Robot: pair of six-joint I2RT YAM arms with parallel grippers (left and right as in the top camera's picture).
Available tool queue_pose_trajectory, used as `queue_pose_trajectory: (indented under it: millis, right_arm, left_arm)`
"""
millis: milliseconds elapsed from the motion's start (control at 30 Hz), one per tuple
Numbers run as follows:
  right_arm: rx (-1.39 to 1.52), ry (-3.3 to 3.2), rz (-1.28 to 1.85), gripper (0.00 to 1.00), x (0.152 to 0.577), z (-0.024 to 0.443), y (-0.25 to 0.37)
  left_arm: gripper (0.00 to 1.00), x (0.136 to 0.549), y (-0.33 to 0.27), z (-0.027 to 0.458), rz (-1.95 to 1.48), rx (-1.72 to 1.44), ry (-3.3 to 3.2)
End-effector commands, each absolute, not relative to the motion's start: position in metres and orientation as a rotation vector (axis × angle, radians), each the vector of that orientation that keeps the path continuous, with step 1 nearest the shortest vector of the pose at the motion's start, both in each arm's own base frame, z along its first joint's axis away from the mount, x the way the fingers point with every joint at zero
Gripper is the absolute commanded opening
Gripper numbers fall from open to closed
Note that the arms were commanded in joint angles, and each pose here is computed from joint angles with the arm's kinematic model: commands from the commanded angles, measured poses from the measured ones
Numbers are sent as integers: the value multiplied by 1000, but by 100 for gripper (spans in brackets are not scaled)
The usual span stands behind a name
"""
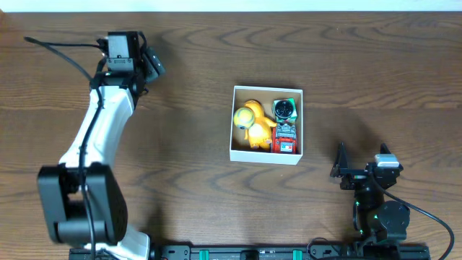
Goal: Pack container
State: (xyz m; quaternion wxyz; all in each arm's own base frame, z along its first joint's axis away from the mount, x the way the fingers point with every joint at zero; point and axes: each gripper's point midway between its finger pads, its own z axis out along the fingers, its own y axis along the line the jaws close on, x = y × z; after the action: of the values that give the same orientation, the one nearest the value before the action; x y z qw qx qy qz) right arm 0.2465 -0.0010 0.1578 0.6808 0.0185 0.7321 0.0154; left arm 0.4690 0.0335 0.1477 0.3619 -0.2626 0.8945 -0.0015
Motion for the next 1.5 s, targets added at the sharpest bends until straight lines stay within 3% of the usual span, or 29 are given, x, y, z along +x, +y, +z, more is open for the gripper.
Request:
queue_pose_trajectory:
  millis: [0,300,633,900,1467]
  right_arm:
    - [23,1642,35,99,246,157,2]
    - [23,1643,35,99,246,157,2]
    - [23,1643,35,99,246,157,2]
    - [23,1643,35,99,246,157,2]
    - [23,1642,35,99,246,157,2]
  left_arm:
    - [98,462,38,211,-38,-670,2156]
    - [98,384,37,322,-87,-625,1977]
    - [98,274,36,397,-154,-584,1742]
    - [98,230,36,358,-166,-576,1696]
    - [98,245,36,262,-240,-519,1396]
